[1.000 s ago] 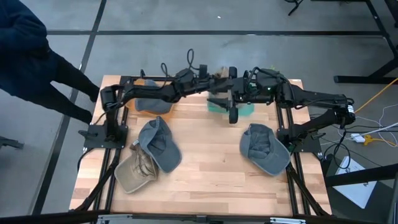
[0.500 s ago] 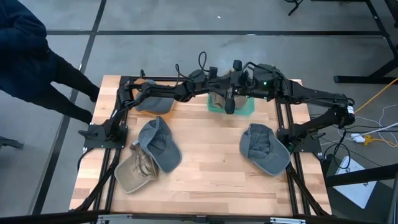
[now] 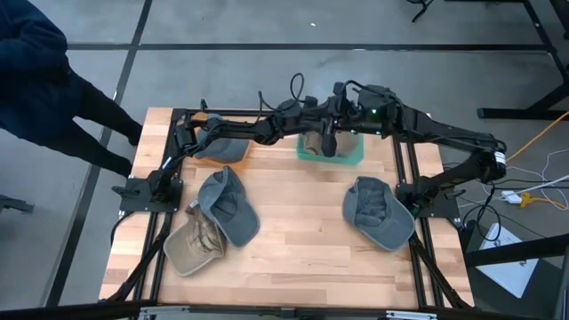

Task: Pick & Place hat
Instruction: Put the right brown cap into the green bin, then put the left gray cap into the orange bin

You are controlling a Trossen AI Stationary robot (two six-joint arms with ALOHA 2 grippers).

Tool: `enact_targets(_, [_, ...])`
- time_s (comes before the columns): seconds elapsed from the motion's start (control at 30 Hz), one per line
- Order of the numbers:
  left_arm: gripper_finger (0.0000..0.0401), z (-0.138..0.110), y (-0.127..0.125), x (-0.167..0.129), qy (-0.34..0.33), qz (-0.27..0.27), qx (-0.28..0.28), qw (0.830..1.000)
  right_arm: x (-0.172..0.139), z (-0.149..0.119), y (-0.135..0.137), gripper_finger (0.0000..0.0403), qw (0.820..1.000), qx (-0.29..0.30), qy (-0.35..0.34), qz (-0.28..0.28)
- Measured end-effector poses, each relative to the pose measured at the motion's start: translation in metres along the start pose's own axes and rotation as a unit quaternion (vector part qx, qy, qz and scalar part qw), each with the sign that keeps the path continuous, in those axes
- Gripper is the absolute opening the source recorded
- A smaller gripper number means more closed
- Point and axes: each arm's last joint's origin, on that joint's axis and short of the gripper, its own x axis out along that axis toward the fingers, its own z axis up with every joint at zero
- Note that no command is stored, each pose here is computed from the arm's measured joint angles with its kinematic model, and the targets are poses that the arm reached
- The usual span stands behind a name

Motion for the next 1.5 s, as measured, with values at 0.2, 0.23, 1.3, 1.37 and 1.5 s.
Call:
enact_targets(0.2, [0.003,-0.012,0.014,-0.002,0.051,0.083,0.014,0.995,0.01,-0.007,0.0,0.0155,1.0,0.001,0.023,0.001])
enact_targets(0.23, [0.003,-0.013,0.016,-0.002,0.06,0.091,0.013,0.994,0.011,-0.007,0.0,0.0155,1.0,0.001,0.023,0.001])
enact_targets(1.3, [0.0136,0.007,0.079,-0.027,0.22,0.115,-0.174,0.953,0.019,-0.016,0.005,0.0155,0.995,0.052,0.052,0.068])
enact_targets(1.37, [0.015,0.011,0.08,-0.027,0.224,0.09,-0.176,0.954,0.018,-0.017,0.006,0.0155,0.994,0.057,0.055,0.08])
enact_targets(1.5, [0.0169,0.016,0.086,-0.03,0.238,0.069,-0.183,0.951,0.018,-0.018,0.006,0.0155,0.993,0.058,0.06,0.082])
